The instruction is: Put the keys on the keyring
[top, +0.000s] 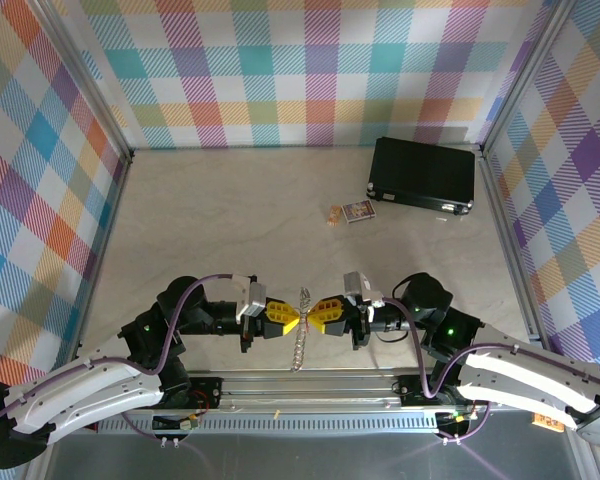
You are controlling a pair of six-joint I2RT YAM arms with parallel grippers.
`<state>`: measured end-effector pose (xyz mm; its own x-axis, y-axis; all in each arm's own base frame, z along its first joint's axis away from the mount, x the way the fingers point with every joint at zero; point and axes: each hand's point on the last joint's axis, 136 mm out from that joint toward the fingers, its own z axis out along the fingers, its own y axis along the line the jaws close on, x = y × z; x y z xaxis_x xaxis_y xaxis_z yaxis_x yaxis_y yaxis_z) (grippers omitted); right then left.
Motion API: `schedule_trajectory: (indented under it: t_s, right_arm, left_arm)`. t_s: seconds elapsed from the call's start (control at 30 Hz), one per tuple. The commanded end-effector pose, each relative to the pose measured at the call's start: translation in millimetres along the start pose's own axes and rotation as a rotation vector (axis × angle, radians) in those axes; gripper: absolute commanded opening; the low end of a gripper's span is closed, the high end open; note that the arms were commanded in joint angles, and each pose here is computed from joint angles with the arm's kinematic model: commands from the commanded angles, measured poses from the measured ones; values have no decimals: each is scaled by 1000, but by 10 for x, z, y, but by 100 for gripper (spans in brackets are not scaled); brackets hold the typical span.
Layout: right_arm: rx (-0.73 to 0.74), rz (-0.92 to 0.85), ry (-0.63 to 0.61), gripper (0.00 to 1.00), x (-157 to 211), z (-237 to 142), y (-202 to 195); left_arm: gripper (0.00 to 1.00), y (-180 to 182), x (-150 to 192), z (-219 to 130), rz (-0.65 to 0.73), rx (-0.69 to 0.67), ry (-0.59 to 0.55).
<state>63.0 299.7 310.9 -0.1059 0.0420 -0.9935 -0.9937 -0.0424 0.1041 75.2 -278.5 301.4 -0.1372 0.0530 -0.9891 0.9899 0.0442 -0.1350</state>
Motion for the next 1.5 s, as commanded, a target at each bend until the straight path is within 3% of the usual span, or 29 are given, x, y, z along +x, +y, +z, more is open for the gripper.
schedule_trajectory:
  t_s: [0.0,1.07,1.47]
  right_arm:
    - [-25,-25,-48,0,-126,-54,90]
    - [-3,-33,-59,0,-68,-91,62]
    - [83,21,5,0,31,-193,-25]
  left_arm:
    - [0,-28,-152,-7,52,3,-44]
    - [0,-44,-192,-11,71,6,-25]
    - [0,300,-89,-120,56,-213,-20]
